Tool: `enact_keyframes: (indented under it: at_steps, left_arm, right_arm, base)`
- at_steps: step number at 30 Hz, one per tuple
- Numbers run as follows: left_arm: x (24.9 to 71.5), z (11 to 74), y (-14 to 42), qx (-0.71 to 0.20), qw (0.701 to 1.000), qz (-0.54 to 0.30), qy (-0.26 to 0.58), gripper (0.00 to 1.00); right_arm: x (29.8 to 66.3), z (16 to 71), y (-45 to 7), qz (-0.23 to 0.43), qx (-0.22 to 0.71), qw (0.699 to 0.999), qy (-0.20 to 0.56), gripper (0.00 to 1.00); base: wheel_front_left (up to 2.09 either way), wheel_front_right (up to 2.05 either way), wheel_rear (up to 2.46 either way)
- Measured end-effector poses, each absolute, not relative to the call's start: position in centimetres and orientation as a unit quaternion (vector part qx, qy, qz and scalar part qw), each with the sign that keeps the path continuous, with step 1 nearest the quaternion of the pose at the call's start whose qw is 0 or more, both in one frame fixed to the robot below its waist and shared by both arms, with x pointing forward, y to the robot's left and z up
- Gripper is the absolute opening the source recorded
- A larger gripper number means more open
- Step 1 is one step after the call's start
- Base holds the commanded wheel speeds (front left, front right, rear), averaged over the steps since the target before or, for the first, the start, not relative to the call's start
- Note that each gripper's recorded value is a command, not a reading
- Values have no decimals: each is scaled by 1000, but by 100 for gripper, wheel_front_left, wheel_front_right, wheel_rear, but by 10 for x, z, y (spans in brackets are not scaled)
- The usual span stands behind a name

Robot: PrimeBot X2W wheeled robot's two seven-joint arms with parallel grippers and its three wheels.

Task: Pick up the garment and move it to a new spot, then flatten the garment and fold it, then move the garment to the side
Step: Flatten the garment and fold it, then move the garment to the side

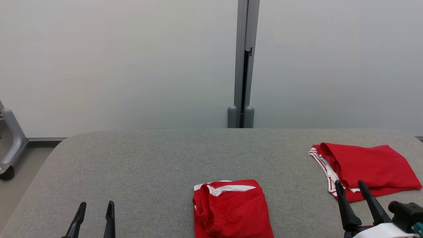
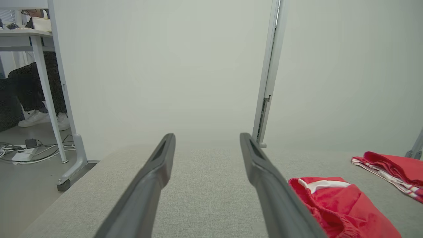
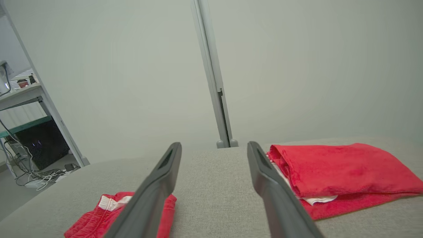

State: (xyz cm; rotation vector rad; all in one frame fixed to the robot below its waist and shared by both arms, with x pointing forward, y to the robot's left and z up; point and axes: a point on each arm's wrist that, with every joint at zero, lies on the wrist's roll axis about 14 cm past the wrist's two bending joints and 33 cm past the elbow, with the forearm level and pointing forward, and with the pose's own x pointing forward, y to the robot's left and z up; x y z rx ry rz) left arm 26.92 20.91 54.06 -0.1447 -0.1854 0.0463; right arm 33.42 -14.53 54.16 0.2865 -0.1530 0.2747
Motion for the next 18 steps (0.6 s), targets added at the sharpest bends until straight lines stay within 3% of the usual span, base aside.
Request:
enact_keyframes:
  at_steps: [18]
  left_arm:
    - [269, 535, 204, -66, 993, 15, -93, 100]
  right_arm:
    - [332, 518, -137, 135, 115, 983, -45, 100]
  base:
    - [0, 0, 0]
